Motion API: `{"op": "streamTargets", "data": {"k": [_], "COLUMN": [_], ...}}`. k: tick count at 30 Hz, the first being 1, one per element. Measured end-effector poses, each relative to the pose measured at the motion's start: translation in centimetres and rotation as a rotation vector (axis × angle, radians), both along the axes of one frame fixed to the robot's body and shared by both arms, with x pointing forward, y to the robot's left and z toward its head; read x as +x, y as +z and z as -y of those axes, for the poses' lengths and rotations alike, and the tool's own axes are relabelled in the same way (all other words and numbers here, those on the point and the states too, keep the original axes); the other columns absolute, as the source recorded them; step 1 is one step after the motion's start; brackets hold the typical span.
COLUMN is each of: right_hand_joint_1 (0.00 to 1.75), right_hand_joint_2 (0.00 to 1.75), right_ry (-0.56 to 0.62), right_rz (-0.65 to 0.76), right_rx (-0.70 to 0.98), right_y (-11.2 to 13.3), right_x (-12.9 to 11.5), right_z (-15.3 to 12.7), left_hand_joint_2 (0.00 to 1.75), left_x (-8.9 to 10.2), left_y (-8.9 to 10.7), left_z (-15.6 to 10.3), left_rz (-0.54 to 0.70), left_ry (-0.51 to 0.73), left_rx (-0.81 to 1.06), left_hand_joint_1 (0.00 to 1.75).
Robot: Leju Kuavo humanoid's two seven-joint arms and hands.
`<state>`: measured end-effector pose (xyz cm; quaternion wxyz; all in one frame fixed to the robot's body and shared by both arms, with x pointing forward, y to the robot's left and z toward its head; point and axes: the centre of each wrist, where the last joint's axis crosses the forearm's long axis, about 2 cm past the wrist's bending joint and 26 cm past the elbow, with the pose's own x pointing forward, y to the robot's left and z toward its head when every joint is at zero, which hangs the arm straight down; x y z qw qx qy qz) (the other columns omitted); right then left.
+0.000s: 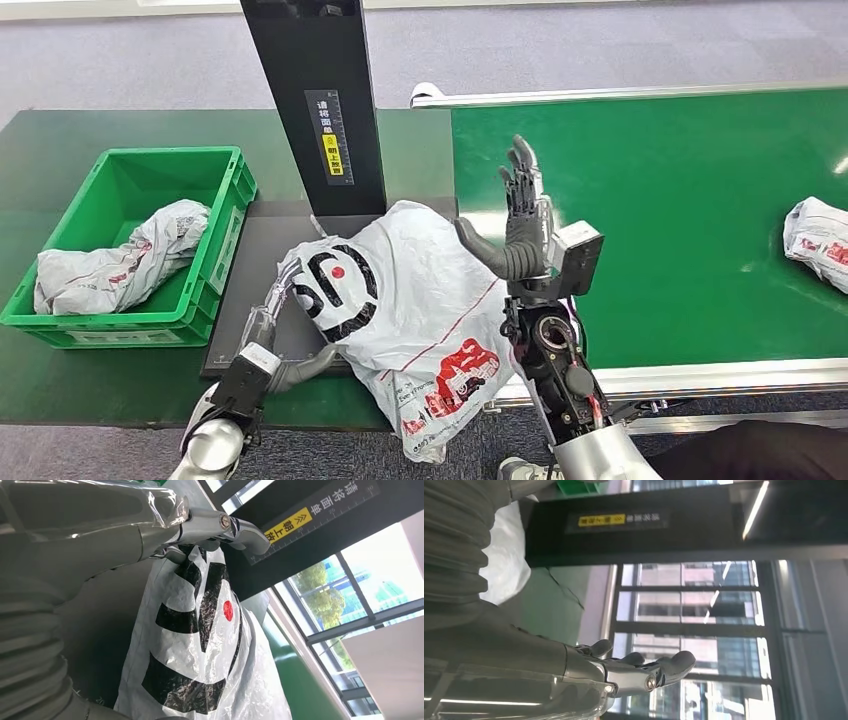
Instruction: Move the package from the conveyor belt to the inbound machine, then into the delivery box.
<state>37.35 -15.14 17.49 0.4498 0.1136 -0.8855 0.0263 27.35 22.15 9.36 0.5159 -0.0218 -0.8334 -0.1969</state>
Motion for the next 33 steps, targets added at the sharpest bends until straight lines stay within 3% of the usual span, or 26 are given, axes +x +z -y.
{"op": "streamTargets", "data": {"k": [7, 12, 17, 22, 30, 31, 33], "right_hand_joint_1": [0.00, 0.00, 0.00, 0.00, 0.00, 0.00, 0.00], "right_hand_joint_2": [1.75, 1.75, 1.75, 1.75, 1.75, 1.75, 1.75], "right_ry": [-0.065, -0.086, -0.088, -0.082, -0.074, -0.073, -0.070], "right_rz": [0.045, 0.066, 0.070, 0.078, 0.080, 0.080, 0.080], "right_rx": [0.043, 0.066, 0.065, 0.040, 0.011, 0.010, 0.009], "right_y": [0.5, 0.9, 1.0, 1.1, 1.1, 1.1, 1.1], "right_x": [-0.5, -0.7, -0.7, -0.6, -0.6, -0.6, -0.6], "right_z": [0.8, 1.3, 1.5, 1.6, 1.7, 1.7, 1.7], "left_hand_joint_2": [1.75, 1.75, 1.75, 1.75, 1.75, 1.75, 1.75], "left_x": [0.5, 0.6, 0.6, 0.9, 1.4, 1.5, 1.5], "left_y": [-0.1, 0.1, 0.4, -0.7, -1.8, -1.8, -2.0], "left_z": [0.0, 0.1, 1.4, 2.8, 3.0, 3.0, 3.0], "left_rz": [0.000, 0.065, 0.078, 0.013, 0.011, 0.007, -0.004], "left_ry": [-0.008, -0.018, -0.037, -0.001, 0.018, 0.017, 0.014], "left_rx": [0.009, 0.043, 0.376, 0.740, 0.891, 0.900, 0.915], "left_hand_joint_1": [0.00, 0.00, 0.00, 0.00, 0.00, 0.05, 0.72]}}
